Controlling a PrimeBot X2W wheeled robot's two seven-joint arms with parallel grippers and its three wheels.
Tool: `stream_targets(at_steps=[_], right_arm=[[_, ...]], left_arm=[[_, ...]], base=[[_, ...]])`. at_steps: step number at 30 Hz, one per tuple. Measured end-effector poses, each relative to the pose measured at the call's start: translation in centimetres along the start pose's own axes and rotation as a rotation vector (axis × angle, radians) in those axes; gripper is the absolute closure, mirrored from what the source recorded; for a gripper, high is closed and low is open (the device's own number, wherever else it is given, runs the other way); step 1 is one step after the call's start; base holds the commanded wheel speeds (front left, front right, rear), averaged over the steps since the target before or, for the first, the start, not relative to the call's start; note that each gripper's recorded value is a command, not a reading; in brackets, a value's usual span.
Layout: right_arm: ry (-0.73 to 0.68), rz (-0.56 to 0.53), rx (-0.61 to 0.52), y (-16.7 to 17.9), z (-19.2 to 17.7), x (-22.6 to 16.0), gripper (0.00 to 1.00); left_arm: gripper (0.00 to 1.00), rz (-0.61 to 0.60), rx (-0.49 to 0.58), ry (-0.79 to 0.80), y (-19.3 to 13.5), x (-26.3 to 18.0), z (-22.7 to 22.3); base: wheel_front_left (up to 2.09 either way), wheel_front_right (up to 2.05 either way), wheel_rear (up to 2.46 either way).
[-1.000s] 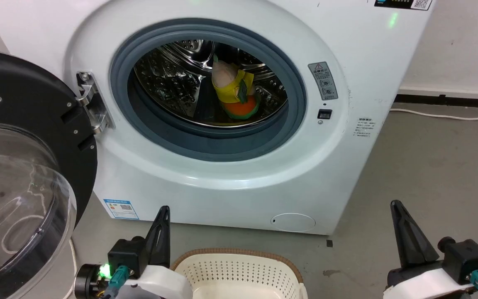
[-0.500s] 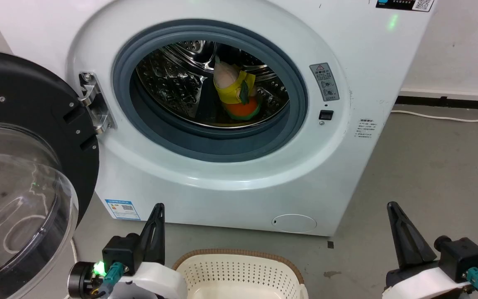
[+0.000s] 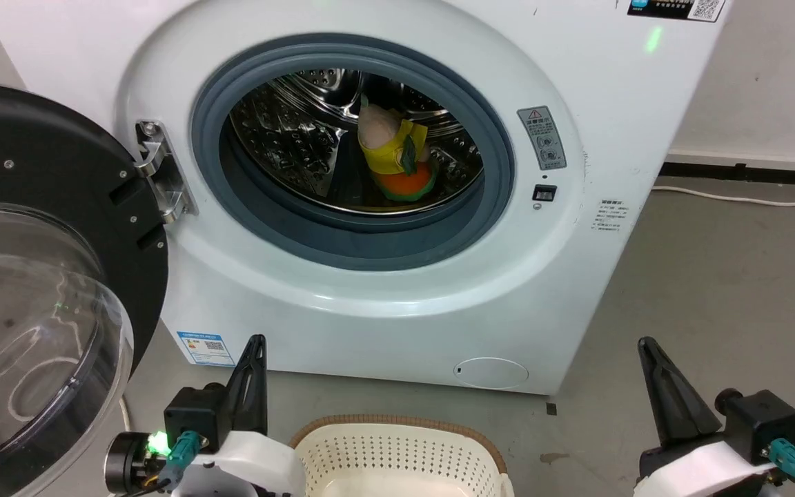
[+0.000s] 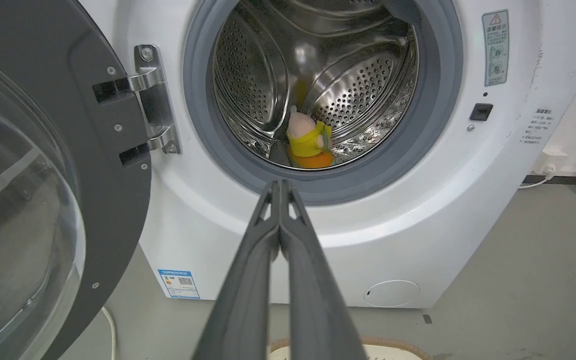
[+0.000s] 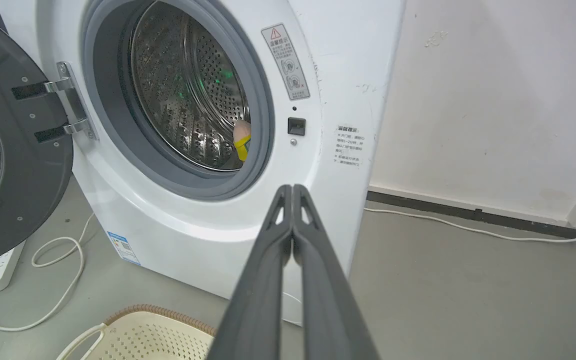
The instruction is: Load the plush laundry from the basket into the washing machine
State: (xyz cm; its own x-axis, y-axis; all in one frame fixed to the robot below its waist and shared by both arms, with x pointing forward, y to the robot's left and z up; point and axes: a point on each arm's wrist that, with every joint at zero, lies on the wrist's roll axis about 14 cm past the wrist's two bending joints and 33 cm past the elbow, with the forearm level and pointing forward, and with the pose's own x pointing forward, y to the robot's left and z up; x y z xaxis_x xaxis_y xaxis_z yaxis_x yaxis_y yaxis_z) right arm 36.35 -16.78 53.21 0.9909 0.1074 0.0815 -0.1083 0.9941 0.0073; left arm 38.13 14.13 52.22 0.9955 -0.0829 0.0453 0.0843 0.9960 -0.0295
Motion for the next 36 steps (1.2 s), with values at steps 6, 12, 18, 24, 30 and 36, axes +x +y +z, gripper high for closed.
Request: stream_targets(at_steps=[6,12,18,24,30,36], right_arm=[[0.009,0.003,-0.005,0.1,-0.1,0.1,1.0],[0.017,0.006,-0.013,0.2,-0.1,0.1,1.0],[0.033,0.009,-0.019,0.2,-0.3,0.1,1.0],[0.042,0.011,-0.022,0.3,-0.4,0.2,1.0],[0.055,0.013,-0.027,0.4,-0.6,0.2,1.0],[0.06,0.016,-0.032,0.4,-0.5,0.3,1.0]], left_arm=[[1.0,0.004,0.004,-0.001,0.2,0.0,0.2],[1.0,0.015,0.012,0.005,0.7,-0.1,0.2],[1.0,0.019,0.022,0.013,1.0,-0.3,0.2],[1.0,0.033,0.028,0.019,1.5,-0.4,0.3],[1.0,0.037,0.043,0.017,1.7,-0.4,0.5],[1.0,0.048,0.048,0.021,2.2,-0.5,0.7]], base=[[0.0,0.0,0.0],[0.0,0.0,0.0],[0.0,0.0,0.0],[0.0,0.0,0.0],[0.0,0.0,0.0],[0.0,0.0,0.0]])
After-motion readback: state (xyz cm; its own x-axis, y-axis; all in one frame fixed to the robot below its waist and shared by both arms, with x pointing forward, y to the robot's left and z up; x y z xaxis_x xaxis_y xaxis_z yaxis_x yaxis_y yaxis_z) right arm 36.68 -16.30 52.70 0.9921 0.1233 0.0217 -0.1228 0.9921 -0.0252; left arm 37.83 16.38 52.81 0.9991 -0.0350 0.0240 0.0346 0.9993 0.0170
